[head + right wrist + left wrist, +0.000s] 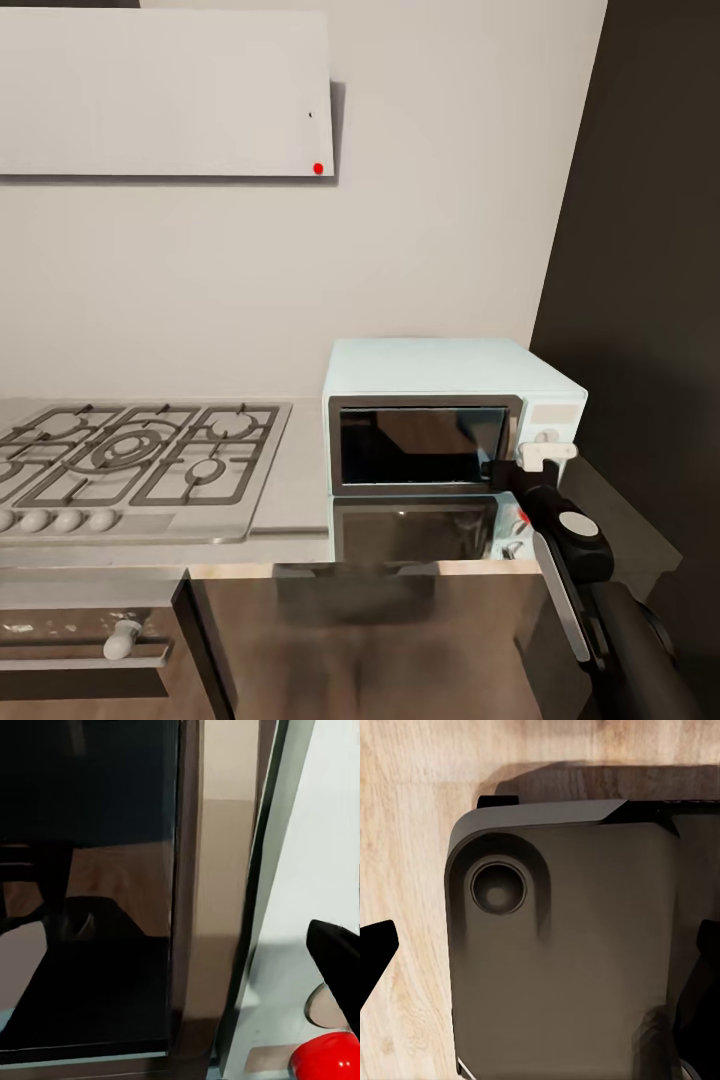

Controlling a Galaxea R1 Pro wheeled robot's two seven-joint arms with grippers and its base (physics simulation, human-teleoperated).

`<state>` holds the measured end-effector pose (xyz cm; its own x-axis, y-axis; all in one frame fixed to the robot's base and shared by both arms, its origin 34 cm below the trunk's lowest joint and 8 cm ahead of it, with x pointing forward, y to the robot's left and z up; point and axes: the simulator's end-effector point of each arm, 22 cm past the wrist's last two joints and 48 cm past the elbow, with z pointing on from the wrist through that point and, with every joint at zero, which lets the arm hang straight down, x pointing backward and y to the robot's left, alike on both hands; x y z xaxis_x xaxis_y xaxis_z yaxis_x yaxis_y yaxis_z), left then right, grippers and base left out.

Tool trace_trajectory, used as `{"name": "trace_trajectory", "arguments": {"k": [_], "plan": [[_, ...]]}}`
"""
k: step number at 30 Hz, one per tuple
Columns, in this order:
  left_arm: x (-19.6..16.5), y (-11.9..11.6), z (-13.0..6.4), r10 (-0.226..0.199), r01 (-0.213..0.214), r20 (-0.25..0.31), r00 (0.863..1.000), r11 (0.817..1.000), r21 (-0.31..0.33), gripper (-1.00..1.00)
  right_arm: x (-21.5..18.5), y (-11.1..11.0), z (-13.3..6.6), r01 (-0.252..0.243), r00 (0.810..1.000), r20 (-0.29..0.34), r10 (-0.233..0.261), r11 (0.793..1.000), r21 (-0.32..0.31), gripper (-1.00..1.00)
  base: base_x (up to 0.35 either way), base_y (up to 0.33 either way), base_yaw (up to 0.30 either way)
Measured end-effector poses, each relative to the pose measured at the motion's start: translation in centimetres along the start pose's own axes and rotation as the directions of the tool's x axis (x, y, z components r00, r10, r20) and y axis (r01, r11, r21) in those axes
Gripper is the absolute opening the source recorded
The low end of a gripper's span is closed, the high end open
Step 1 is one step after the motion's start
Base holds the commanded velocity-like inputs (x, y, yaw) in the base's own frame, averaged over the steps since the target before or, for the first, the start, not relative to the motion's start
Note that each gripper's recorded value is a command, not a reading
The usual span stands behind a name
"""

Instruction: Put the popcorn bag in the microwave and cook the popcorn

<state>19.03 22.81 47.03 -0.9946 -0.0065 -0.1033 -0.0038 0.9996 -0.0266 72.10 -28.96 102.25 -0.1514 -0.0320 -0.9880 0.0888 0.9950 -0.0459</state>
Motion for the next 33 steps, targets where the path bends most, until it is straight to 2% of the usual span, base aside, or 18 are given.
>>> {"name": "trace_trajectory", "arguments": {"k": [18,21,22,33], "plan": [[0.0,0.0,0.0,0.000,0.000,0.000,1.000,1.000,0.000,1.00,-0.1,-0.3,-0.1,0.009,1.000,0.003,-0.009,1.000,0.010,-1.00,0.000,0.000,0.000],[0.0,0.0,0.0,0.000,0.000,0.000,1.000,1.000,0.000,1.00,-0.1,-0.2,0.8,0.006,1.000,-0.004,-0.006,1.000,0.008,-1.00,-0.193,0.000,0.000],[0.0,0.0,0.0,0.000,0.000,-0.001,1.000,1.000,0.000,1.00,-0.1,-0.8,1.1,0.026,1.000,-0.008,-0.026,0.999,0.030,-1.00,-0.299,0.000,0.000],[0.0,0.0,0.0,0.000,0.000,0.000,1.000,1.000,0.000,1.00,-0.2,-1.0,1.0,0.027,1.000,-0.009,-0.027,0.999,0.032,-1.00,-0.057,0.000,0.000]]}}
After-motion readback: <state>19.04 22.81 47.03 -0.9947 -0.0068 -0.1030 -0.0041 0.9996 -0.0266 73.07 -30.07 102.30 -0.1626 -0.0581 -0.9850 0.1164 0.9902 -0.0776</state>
